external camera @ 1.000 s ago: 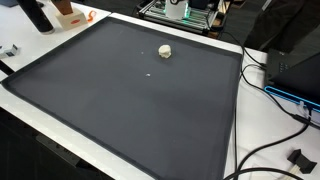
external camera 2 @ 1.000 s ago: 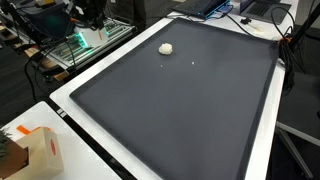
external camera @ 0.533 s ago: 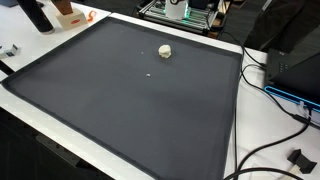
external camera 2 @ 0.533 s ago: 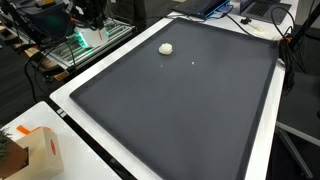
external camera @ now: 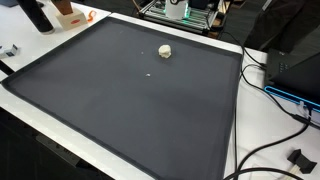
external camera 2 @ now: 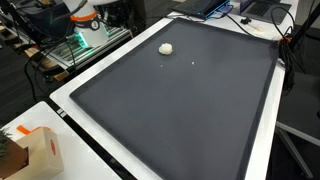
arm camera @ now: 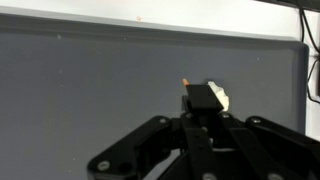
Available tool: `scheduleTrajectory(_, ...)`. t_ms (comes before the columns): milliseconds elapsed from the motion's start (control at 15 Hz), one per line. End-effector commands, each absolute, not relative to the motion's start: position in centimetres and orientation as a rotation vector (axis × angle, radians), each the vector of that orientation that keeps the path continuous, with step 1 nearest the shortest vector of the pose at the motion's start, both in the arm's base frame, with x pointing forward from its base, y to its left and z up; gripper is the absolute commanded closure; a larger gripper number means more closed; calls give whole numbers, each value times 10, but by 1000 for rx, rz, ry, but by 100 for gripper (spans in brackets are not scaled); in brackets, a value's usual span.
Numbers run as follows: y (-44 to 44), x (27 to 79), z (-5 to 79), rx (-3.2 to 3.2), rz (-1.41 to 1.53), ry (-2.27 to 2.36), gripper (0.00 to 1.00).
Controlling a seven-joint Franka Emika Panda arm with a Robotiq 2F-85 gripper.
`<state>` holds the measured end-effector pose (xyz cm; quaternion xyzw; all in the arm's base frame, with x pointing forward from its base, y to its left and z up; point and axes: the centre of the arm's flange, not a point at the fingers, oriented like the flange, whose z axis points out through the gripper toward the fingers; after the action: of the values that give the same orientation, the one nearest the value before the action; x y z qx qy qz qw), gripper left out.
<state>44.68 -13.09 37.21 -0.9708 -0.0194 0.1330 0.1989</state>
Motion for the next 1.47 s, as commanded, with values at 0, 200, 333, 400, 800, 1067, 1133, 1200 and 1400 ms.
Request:
scheduleTrajectory(0, -110, 454, 335, -2693, 291, 24, 97)
scheduleTrajectory(200, -98, 457, 311, -2694, 249, 51, 97)
scheduleTrajectory(333, -93, 457, 299, -2679, 242, 80, 97)
scheduleTrajectory(400, -91, 457, 295, -2667, 239, 96, 97)
scheduleTrajectory(800, -88, 458, 279, -2602, 252, 245, 97)
scheduleTrajectory(1067, -89, 458, 270, -2590, 290, 336, 97)
scheduleTrajectory(1133, -90, 458, 267, -2592, 297, 365, 97)
scheduleTrajectory(1200, -91, 458, 265, -2591, 305, 391, 97)
scheduleTrajectory(1400, -90, 458, 261, -2579, 339, 466, 97)
